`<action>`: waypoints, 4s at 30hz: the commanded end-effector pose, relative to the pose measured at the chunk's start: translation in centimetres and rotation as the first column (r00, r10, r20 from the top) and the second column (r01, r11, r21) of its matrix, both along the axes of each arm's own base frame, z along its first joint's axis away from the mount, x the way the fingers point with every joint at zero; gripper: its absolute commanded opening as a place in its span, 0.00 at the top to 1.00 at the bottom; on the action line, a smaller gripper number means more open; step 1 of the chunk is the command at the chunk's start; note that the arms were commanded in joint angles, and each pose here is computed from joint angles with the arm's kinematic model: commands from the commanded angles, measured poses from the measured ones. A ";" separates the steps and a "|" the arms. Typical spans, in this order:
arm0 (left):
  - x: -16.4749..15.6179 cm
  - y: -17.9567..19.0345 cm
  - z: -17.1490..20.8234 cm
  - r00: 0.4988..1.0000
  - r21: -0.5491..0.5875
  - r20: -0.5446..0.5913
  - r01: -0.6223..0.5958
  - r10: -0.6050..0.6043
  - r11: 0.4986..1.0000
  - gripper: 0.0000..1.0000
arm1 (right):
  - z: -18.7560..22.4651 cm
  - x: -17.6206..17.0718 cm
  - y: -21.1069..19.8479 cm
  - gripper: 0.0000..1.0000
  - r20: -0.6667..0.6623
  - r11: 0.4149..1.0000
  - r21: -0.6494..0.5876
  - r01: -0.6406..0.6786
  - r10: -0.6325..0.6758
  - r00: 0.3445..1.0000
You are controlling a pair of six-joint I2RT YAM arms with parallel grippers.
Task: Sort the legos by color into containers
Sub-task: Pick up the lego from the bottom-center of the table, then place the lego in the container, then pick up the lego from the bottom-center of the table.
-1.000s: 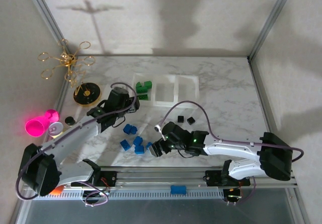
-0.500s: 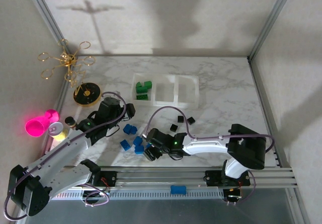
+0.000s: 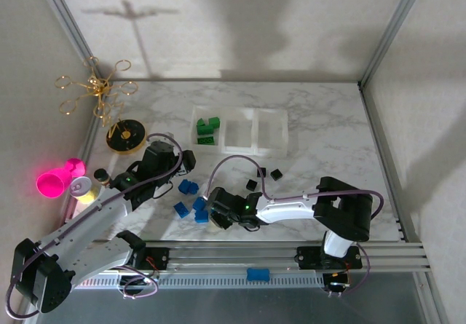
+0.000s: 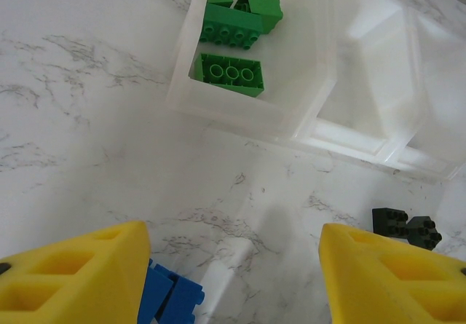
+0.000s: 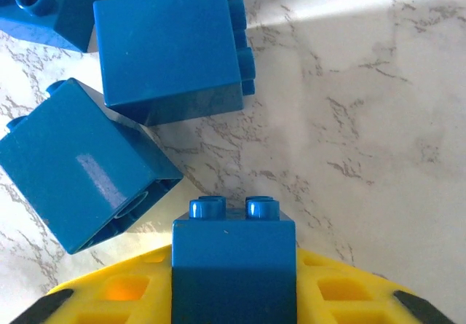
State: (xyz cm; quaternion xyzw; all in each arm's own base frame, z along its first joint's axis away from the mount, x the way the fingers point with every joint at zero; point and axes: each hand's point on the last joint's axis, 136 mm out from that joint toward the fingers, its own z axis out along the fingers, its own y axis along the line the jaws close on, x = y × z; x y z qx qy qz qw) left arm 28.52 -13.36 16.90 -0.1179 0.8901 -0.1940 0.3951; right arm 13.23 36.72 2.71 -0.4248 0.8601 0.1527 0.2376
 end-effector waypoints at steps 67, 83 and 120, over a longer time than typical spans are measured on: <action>-2.9 3.2 1.8 0.992 -0.050 0.036 -0.118 0.120 0.992 0.00 | 9.3 6.6 0.3 0.26 -0.027 0.910 0.199 0.364 -0.367 0.930; -4.6 5.7 1.6 0.975 -0.057 0.047 -0.215 0.218 0.975 0.00 | 2.4 -1.2 5.0 0.11 -0.096 0.960 0.107 0.257 -0.247 0.964; -3.6 4.6 3.8 0.977 -0.106 0.079 -0.189 0.198 0.976 0.00 | 5.8 1.0 2.4 0.61 -0.066 0.932 0.144 0.332 -0.325 0.943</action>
